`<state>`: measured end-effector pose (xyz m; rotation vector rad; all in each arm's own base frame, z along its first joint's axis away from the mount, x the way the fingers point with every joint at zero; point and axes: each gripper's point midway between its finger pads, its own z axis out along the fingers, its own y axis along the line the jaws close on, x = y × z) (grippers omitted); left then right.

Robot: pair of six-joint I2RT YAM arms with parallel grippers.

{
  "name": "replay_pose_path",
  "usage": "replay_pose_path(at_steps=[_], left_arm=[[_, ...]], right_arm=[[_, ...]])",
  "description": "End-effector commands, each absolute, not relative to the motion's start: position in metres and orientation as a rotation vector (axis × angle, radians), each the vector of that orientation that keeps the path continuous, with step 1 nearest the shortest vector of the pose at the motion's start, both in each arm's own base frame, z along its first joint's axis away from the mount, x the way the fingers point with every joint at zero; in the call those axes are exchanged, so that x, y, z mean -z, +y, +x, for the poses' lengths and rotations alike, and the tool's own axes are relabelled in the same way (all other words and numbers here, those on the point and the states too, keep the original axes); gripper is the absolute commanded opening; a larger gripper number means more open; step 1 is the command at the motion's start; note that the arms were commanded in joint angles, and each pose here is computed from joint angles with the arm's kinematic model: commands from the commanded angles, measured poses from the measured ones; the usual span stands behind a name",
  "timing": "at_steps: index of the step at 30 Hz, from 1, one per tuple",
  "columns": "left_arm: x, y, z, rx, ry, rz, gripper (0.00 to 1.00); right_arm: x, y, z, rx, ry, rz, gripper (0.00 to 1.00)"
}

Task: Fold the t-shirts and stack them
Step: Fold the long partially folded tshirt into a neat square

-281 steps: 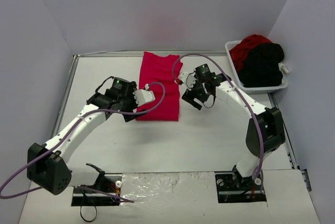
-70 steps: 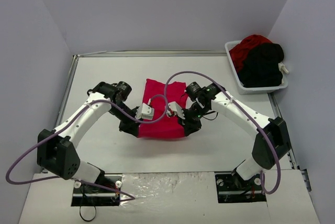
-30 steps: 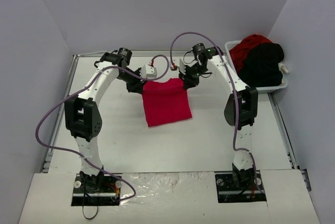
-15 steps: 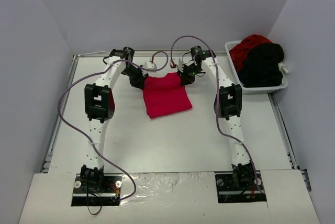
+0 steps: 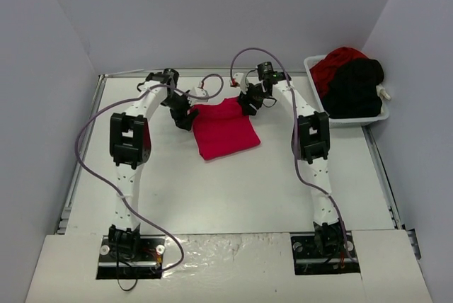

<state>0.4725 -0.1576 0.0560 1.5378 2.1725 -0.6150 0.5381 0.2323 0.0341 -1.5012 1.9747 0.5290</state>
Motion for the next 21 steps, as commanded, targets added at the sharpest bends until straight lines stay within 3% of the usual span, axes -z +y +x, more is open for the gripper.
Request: replay_pose_path(at_steps=[1,5,6,7,9,10,11,12,13,15,21], left_arm=[[-0.141,-0.15,0.485,0.402,2.056,1.427,0.68],[-0.173,-0.141,0.47,0.294,2.072,1.251,0.81],[-0.161,-0.137,0.473,0.266,2.09,1.178,0.87],[-0.162,-0.126,0.476,0.197,2.157,1.043,1.0],[-0.162,-0.121,0.472,0.239,2.199,0.939,0.95],[-0.161,-0.119,0.469,0.322,2.227,0.872,0.94],[-0.152,-0.121,0.464,0.41,2.297,0.759,0.94],[-0.149,-0.123,0.461,0.475,2.316,0.718,0.94],[-0.143,-0.129,0.453,0.589,2.335,0.686,0.94],[-0.14,-0.141,0.449,0.709,2.338,0.609,0.94],[-0.129,-0.177,0.433,1.07,2.274,0.356,0.94]], right_arm=[[-0.145,0.231,0.565,-0.252,1.844,-1.342,0.55],[-0.177,0.218,0.558,0.002,1.858,-1.219,0.6],[-0.189,0.225,0.554,0.036,1.834,-1.202,0.61],[-0.211,0.217,0.55,0.123,1.834,-1.151,0.64],[-0.218,0.231,0.53,0.172,1.838,-1.157,0.66],[-0.237,0.224,0.52,0.253,1.825,-1.133,0.71],[-0.221,0.223,0.505,0.286,1.851,-1.18,0.74],[-0.218,0.224,0.495,0.319,1.844,-1.225,0.79],[-0.225,0.227,0.479,0.329,1.823,-1.252,0.91],[-0.197,0.214,0.452,0.3,1.889,-1.305,1.0],[-0.121,0.188,0.365,0.032,2.173,-1.49,0.91]])
